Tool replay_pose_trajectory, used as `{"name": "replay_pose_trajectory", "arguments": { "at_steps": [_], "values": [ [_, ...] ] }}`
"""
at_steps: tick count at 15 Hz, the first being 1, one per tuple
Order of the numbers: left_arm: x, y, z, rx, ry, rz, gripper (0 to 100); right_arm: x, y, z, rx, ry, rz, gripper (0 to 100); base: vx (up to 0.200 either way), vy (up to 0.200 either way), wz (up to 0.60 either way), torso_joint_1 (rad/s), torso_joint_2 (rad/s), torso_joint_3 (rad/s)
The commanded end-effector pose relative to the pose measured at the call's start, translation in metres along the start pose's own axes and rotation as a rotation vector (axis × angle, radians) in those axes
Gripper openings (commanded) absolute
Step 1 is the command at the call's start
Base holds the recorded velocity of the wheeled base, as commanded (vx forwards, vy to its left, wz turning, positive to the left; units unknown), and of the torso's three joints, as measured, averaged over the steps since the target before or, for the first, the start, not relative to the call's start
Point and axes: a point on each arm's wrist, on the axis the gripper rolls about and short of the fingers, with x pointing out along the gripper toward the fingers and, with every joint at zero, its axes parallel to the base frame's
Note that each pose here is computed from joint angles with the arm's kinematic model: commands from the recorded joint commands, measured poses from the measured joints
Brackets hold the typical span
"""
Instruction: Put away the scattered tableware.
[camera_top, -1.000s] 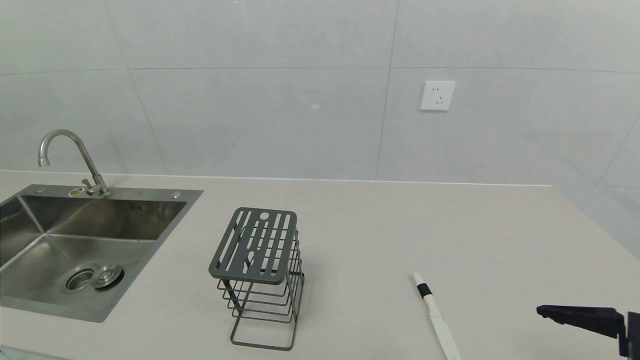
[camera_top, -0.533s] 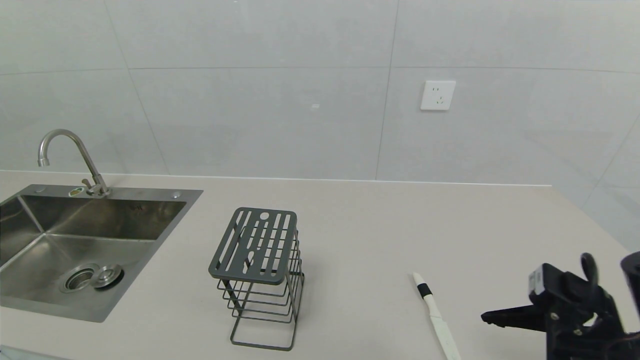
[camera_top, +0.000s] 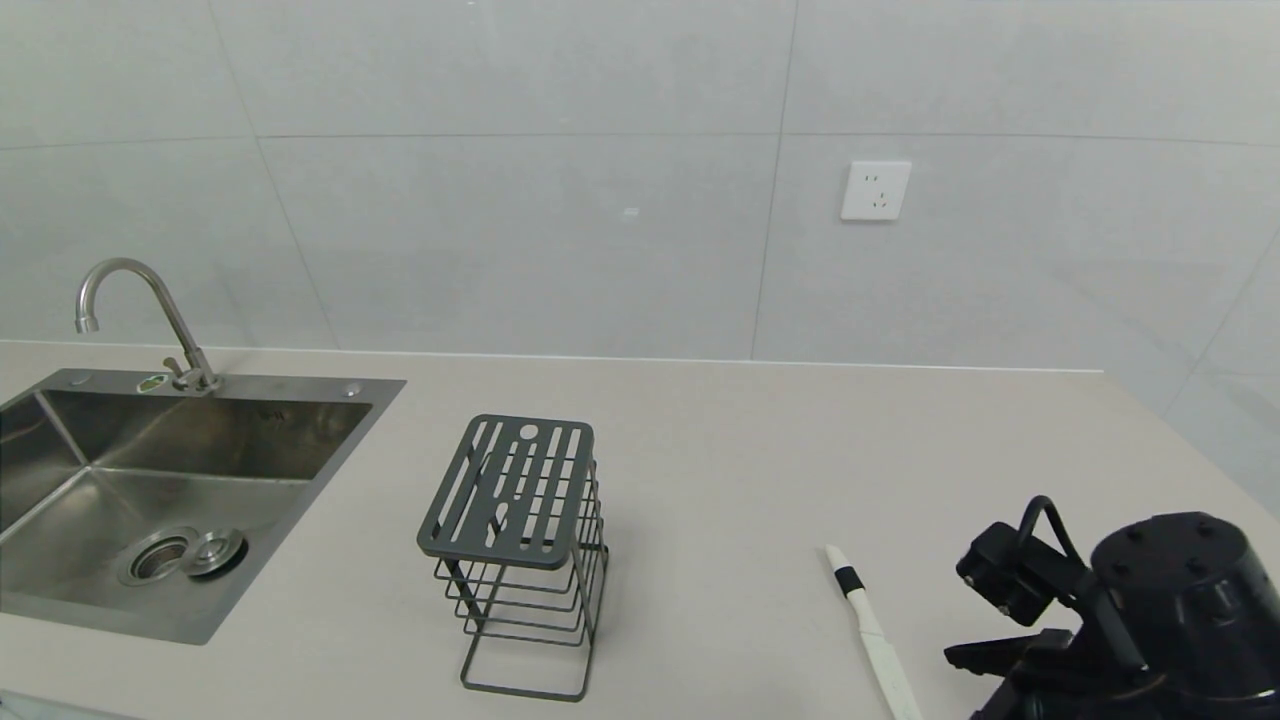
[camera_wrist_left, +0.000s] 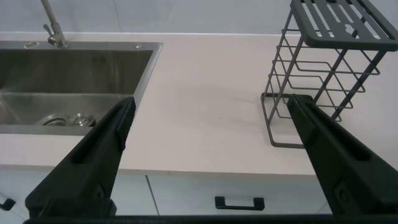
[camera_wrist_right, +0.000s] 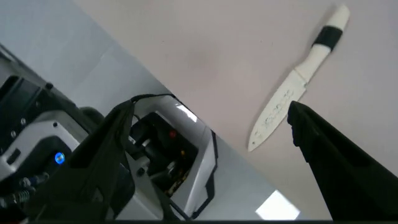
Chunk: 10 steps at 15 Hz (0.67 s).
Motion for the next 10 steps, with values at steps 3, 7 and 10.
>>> {"name": "replay_pose_trajectory", "arguments": {
  "at_steps": [3, 7, 10],
  "values": [
    [0.0, 0.0, 0.0, 0.0, 0.001, 0.0, 100, 0.024, -0.001, -0.002, 0.057, 0.089, -0.088, 100, 0.0, 0.0, 0.0, 0.0, 0.0, 0.0],
    [0.0, 0.0, 0.0, 0.0, 0.001, 0.0, 100, 0.04, -0.004, -0.003, 0.051, 0.137, -0.165, 100, 0.0, 0.0, 0.0, 0.0, 0.0, 0.0],
    [0.0, 0.0, 0.0, 0.0, 0.001, 0.0, 100, 0.048, -0.005, -0.001, 0.05, 0.149, -0.188, 100, 0.0, 0.0, 0.0, 0.0, 0.0, 0.0]
  ]
}}
